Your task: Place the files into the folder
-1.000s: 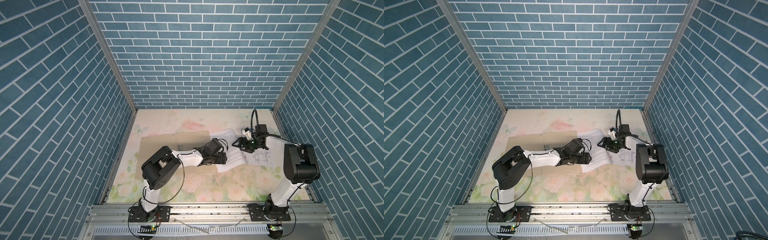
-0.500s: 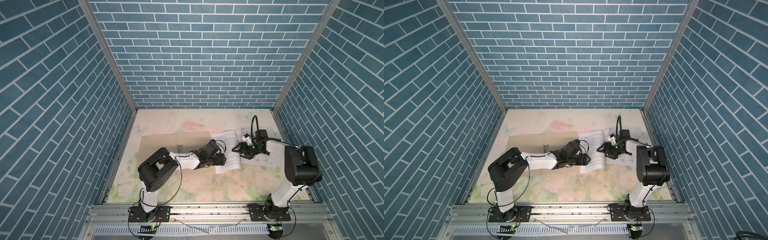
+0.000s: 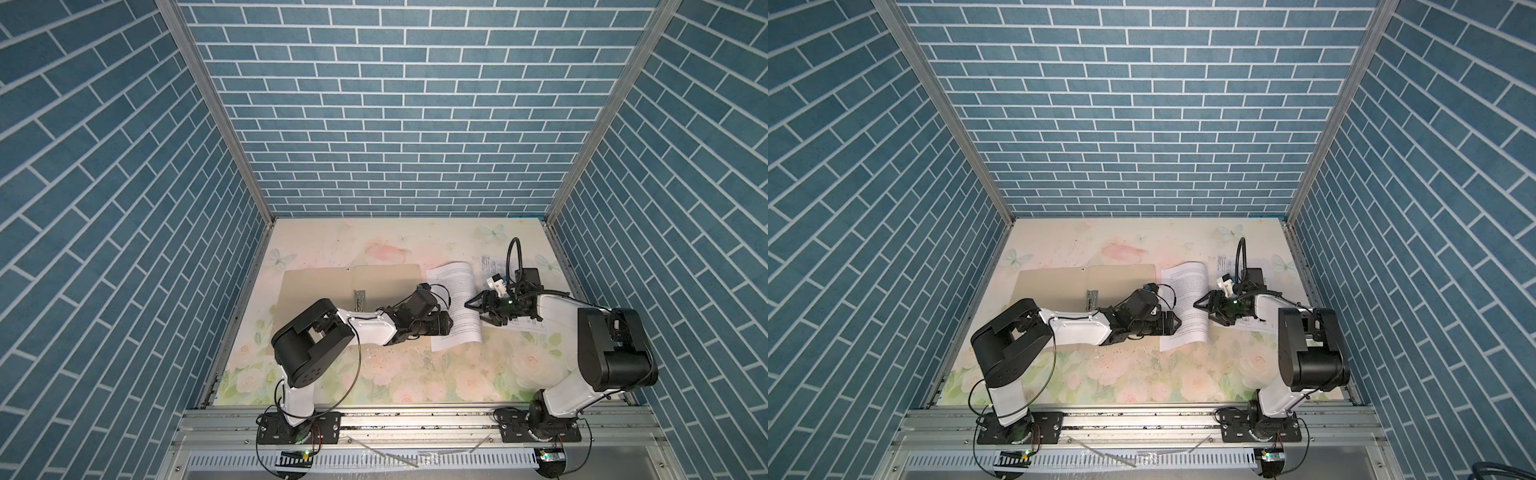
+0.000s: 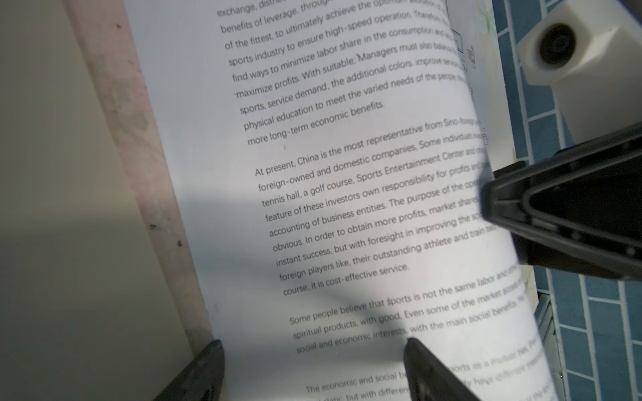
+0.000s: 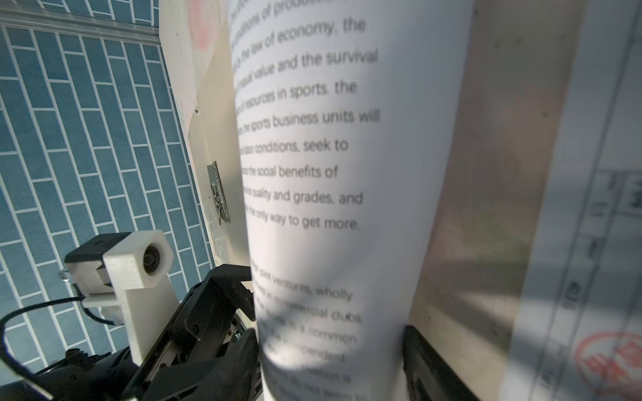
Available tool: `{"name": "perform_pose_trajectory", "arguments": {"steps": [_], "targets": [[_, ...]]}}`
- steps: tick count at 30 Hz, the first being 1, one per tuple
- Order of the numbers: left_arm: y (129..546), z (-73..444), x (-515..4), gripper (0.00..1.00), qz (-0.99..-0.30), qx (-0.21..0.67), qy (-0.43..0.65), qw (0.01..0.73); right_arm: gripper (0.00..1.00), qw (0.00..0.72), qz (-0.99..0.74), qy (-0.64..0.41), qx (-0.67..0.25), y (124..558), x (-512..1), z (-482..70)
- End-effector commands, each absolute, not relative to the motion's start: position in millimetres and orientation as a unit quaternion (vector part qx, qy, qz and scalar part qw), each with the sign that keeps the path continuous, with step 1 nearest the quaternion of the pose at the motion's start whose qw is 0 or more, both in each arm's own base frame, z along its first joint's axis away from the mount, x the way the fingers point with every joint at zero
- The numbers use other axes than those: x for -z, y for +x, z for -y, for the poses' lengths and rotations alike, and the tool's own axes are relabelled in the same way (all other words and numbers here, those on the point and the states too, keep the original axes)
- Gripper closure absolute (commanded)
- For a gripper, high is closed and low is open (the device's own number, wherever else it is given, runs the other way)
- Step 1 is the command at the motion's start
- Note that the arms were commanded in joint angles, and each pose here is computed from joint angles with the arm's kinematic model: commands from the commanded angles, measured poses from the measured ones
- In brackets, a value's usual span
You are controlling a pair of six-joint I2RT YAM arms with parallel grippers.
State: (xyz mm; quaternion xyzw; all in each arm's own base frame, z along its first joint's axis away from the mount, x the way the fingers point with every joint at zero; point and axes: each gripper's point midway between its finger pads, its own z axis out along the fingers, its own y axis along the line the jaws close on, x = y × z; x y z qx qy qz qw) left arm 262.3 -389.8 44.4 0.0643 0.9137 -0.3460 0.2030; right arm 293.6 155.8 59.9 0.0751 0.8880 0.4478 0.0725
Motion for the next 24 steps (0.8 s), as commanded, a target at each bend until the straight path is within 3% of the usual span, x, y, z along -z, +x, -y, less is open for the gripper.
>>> {"name": "perform_pose_trajectory", "arguments": {"steps": [1,24], "targets": [[255.8,389.1,-44.4,0.17,-0.911,0.353,0.059,0.202,0.35,0.066,-0.881,0.080,-0.461,286.3,-57.9,-160.7],[252.6,396.5,-56.3,0.17,-0.888,0.404,0.044,0.215,0.32,0.078,-0.851,0.115,-0.506,283.3,-58.1,-169.5]]}}
